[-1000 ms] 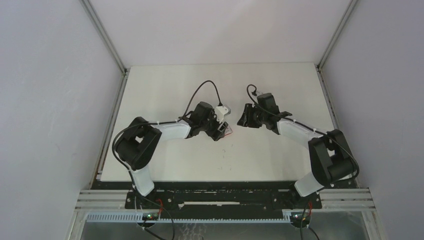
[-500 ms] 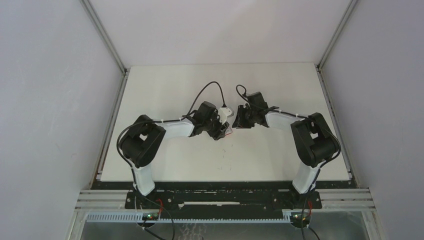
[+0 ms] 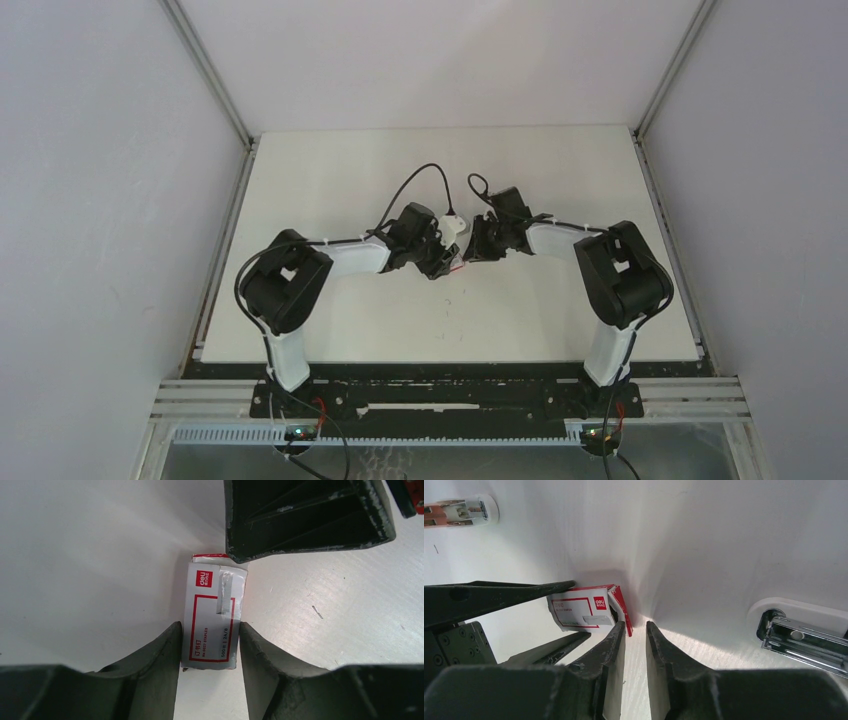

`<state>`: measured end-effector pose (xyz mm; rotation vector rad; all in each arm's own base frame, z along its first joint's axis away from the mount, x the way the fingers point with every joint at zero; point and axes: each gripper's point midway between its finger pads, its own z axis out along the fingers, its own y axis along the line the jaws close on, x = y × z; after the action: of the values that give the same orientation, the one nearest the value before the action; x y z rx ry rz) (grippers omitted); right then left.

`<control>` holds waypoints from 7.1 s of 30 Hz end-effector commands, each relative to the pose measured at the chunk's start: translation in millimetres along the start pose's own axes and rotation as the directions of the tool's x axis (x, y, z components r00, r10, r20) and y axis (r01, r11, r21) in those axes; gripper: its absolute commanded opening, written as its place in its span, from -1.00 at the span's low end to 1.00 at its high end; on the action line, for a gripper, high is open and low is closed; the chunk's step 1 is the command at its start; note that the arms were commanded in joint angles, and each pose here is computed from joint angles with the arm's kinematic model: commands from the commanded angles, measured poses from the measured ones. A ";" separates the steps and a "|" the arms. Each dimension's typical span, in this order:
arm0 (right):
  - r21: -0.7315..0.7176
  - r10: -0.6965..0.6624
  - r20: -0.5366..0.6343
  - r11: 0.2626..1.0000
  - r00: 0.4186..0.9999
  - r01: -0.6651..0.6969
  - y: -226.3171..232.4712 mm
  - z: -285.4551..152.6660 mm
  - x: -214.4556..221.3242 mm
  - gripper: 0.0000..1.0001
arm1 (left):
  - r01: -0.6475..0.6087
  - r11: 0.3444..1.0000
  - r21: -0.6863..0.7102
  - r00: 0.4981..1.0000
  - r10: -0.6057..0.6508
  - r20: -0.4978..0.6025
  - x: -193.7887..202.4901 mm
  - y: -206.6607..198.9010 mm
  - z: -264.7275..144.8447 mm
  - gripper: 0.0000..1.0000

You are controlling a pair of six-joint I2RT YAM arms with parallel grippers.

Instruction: Load the staples into the stapler

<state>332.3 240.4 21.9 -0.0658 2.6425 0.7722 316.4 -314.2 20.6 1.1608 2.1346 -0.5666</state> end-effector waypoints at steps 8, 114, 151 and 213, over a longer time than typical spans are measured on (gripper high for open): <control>-0.056 -0.003 0.005 0.998 1.000 0.003 15.8 5.9 -7.4 -0.62 | -0.035 0.999 -0.005 0.999 0.035 0.020 -16.7 0.8 1.2 -0.05; 0.327 -0.325 0.033 0.897 0.945 0.297 9.7 3.6 -43.5 -0.39 | 0.631 0.733 -0.255 0.666 -0.343 0.663 -80.7 51.4 -343.0 0.86; 0.372 -0.362 0.035 0.870 0.932 0.324 16.7 -4.3 -39.9 -0.83 | 0.640 0.739 -0.210 0.638 -0.357 0.682 -81.3 49.0 -344.6 0.87; 0.231 -0.321 0.631 0.947 0.707 0.224 0.5 -23.1 35.5 -0.85 | 0.453 0.884 0.117 0.678 -0.427 0.598 -41.7 -57.2 -175.5 0.68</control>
<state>281.6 231.7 14.1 -0.1638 2.0282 0.4207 229.4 -259.8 174.2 0.3233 1.8484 -0.9583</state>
